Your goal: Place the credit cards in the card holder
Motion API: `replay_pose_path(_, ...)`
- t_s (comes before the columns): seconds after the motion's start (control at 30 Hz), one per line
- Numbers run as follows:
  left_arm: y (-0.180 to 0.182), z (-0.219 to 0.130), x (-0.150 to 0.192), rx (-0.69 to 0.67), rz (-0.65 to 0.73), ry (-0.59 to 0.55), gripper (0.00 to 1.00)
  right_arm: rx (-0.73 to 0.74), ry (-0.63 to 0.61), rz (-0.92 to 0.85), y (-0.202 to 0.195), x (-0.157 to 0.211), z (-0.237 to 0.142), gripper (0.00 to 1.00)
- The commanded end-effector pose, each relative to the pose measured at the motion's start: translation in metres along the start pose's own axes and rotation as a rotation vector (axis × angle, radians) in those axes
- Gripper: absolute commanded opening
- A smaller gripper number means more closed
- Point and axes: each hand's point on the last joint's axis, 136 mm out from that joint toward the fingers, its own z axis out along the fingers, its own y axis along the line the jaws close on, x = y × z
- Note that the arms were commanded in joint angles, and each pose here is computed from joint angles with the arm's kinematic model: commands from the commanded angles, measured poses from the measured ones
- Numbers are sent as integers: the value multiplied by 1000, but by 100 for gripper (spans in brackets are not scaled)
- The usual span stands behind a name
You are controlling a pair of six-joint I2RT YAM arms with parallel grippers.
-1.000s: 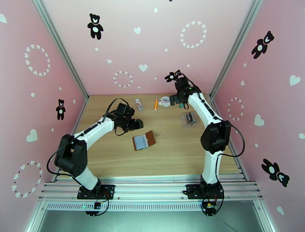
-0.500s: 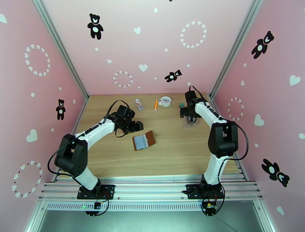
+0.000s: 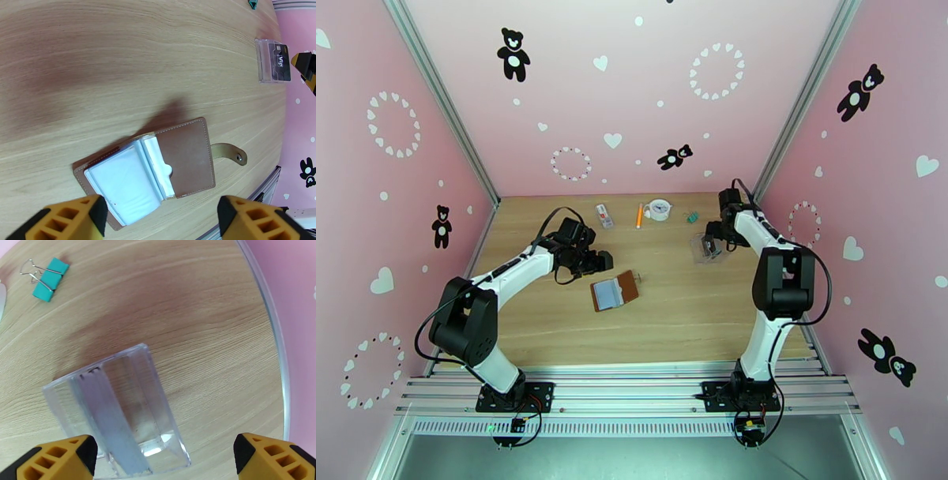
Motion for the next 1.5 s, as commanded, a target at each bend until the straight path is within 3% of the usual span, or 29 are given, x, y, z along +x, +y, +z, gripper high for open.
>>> replay_pose_path(0.0,-4,0,6,15,4,20,78,-63,25,17,9,-3,12,97)
replay_pose_path(0.33,-5,0,5,16,3,21,79,-201,75,-40,31,7,33,94)
replay_pose_path(0.8,-8,6,4,19,-2,24,79,-378,81,-192,99,18,10,85)
replay_pose_path(1.23,-8,7,6,16,1,25,79,-177,53,-160,78,-5,13,86)
replay_pose_path(1.47,-8,6,6,15,1,22,79,-226,103,-181,87,1,21,85)
